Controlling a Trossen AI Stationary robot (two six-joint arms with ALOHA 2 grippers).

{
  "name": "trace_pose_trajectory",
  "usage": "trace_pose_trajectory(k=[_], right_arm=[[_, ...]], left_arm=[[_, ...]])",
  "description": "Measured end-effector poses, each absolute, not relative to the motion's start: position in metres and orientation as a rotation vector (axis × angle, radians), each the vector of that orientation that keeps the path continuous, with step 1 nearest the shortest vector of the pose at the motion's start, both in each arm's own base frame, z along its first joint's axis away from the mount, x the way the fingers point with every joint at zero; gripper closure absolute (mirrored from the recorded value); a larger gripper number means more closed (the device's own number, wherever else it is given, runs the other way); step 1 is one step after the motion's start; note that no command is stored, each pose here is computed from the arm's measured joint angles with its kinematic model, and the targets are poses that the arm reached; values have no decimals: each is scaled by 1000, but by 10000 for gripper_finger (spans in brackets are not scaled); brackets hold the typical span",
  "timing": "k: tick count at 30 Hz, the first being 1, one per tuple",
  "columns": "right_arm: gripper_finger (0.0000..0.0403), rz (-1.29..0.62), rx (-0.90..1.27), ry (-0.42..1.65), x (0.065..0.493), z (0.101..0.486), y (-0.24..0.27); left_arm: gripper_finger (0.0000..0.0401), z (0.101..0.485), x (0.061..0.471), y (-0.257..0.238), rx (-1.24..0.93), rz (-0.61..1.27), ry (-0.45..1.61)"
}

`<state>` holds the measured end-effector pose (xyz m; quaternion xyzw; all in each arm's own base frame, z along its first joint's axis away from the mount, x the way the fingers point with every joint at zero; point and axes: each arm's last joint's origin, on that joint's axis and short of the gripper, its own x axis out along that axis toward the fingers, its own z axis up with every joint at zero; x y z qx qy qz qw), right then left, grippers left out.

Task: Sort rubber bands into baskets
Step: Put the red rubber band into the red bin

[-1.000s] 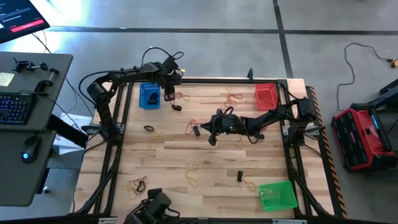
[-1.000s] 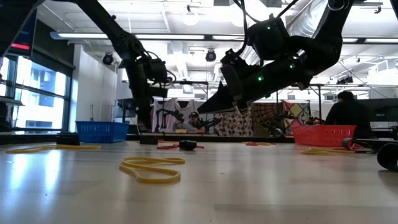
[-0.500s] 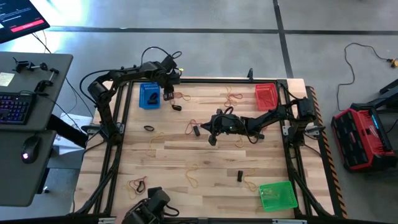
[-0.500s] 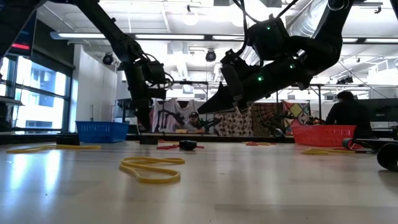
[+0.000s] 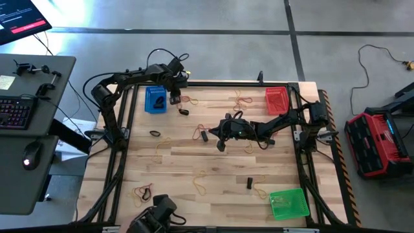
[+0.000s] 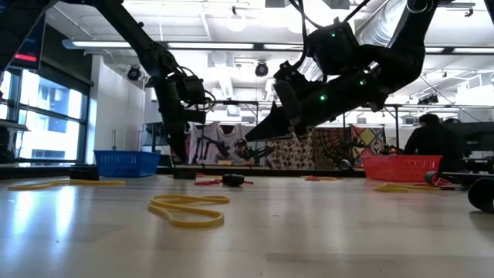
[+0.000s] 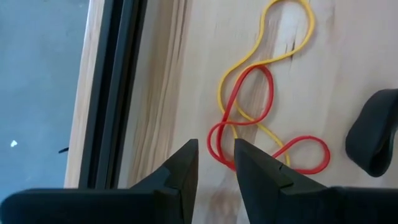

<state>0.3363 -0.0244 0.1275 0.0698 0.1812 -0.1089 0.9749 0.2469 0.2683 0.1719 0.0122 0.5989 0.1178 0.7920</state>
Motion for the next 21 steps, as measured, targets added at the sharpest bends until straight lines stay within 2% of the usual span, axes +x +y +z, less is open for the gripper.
trace_pose_trajectory(k=[12, 21], right_arm=[[402, -220, 141, 365, 336, 128, -24], [402, -217, 143, 365, 336, 128, -23]], left_arm=[[262, 165, 251, 268, 22, 243, 1301], [259, 150, 271, 280, 65, 274, 1382]])
